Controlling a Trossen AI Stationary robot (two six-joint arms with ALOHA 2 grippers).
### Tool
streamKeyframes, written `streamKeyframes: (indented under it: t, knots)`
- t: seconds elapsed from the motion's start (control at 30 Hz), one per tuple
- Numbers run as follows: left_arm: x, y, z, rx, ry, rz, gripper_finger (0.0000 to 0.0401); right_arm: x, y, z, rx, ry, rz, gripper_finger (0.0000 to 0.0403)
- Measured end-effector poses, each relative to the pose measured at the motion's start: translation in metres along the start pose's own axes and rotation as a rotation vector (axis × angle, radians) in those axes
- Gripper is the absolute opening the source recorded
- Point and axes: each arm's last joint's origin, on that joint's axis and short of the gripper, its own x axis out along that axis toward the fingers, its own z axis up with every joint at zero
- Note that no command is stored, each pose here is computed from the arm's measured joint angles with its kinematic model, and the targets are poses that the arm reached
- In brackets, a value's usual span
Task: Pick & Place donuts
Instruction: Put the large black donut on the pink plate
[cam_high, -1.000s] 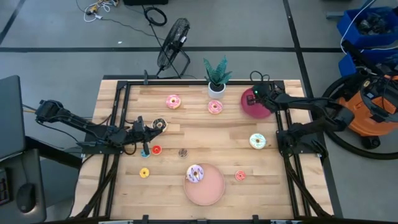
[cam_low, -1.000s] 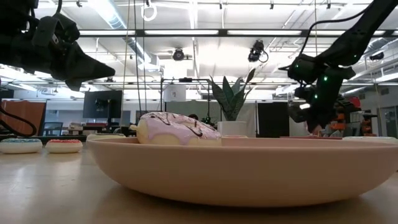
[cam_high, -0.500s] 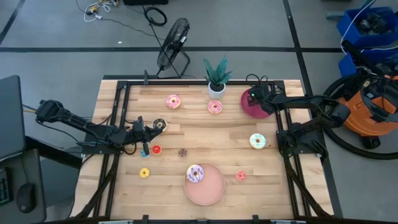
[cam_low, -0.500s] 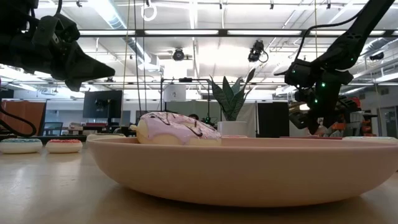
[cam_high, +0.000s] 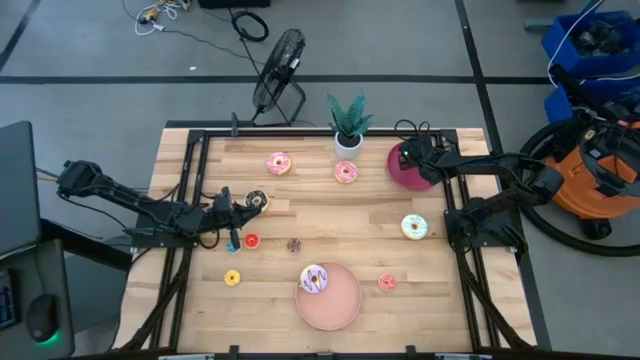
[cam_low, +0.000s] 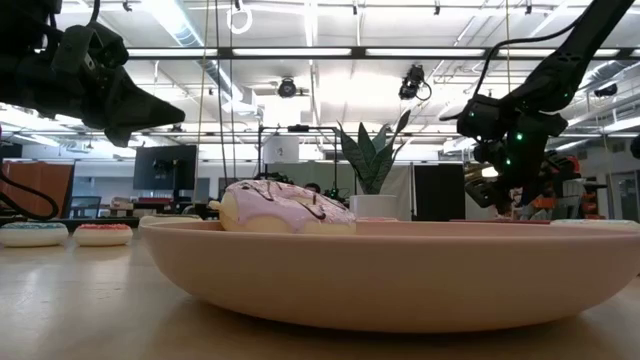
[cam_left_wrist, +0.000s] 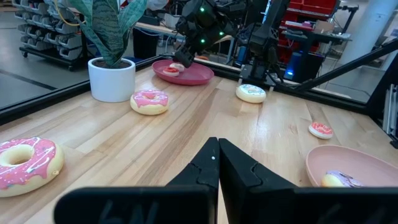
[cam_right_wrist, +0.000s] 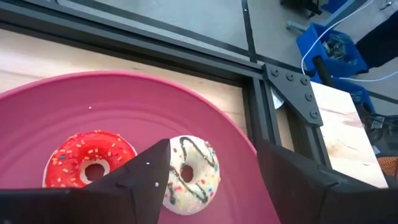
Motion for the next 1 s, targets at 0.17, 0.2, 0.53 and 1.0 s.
streamKeyframes:
  t: [0.17,0.2,0.53,1.0]
  knots:
    - [0.0,0.0,0.0,0.0,0.0,0.0,0.0012,-0.003,0.002,0.003,-0.075,-0.041,-0.003,0.0252]
    - [0.0,0.0,0.0,0.0,0.0,0.0,0.0012,-0.006,0.003,0.004,-0.09,-0.057,-0.004,0.0252]
    - [0.0,0.0,0.0,0.003,-0.004,-0.001,0.0012,-0.078,0.036,-0.007,-0.237,-0.276,0.324,0.0252]
    - [0.026,-0.016,0.004,0.137,0.047,0.184,0.0003,-0.168,0.073,-0.086,-0.387,-0.425,1.131,0.0252]
